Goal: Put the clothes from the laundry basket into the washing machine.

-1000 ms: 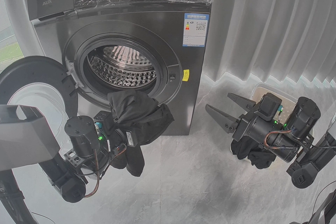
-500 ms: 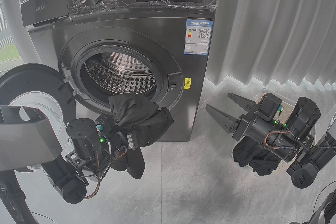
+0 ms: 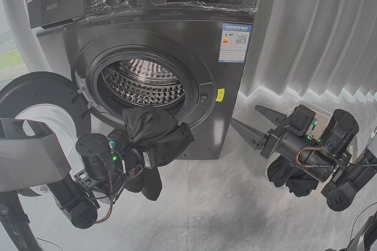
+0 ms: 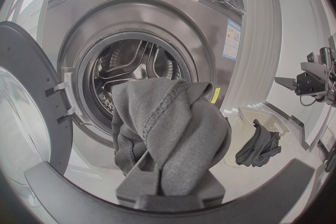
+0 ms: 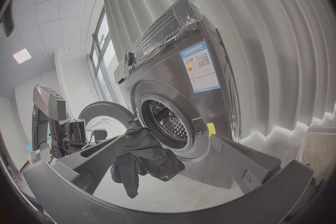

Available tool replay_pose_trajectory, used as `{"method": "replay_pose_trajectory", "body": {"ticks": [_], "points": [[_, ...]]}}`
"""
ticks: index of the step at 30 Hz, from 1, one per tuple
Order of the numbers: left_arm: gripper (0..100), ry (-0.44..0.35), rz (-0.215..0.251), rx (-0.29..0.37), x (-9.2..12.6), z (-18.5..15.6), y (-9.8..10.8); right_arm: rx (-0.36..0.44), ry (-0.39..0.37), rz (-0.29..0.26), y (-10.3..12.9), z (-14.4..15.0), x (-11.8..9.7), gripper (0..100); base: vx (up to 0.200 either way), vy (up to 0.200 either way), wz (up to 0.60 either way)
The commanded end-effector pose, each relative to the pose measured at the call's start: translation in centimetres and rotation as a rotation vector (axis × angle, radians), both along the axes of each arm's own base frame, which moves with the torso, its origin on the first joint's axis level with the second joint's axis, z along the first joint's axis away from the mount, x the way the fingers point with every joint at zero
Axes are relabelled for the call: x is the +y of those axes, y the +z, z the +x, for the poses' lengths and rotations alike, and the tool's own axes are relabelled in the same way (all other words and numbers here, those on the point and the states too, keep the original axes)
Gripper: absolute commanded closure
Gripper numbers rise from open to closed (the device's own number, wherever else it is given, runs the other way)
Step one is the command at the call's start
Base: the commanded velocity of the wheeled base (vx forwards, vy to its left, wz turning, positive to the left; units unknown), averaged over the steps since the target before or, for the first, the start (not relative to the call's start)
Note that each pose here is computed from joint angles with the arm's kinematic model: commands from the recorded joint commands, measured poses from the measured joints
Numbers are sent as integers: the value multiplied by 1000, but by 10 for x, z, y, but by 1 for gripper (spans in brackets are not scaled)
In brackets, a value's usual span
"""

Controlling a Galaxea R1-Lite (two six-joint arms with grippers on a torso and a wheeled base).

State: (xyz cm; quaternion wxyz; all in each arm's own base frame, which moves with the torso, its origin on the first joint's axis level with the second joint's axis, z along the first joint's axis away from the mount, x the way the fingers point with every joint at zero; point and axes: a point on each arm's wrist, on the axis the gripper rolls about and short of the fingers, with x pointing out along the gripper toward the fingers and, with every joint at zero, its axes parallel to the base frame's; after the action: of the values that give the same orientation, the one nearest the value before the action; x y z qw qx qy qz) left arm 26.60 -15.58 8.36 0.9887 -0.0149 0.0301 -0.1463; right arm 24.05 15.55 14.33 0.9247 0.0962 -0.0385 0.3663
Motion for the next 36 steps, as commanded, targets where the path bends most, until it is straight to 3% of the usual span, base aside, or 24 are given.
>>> {"method": "replay_pose_trajectory", "body": {"ticks": [1,10,22,36], "points": [[100,-1,-2,2,0,0,0,3,-1,-2,-1,1,0,0,0,200,0],[100,-5,1,7,-1,-1,-2,3,-1,-2,-1,1,0,0,0,200,0],[100,-14,4,8,-4,-3,-2,4,-4,-2,-1,1,0,0,0,0,0],[100,-16,4,11,-4,-3,-3,8,-21,-2,-2,1,0,0,171,0,0]]}}
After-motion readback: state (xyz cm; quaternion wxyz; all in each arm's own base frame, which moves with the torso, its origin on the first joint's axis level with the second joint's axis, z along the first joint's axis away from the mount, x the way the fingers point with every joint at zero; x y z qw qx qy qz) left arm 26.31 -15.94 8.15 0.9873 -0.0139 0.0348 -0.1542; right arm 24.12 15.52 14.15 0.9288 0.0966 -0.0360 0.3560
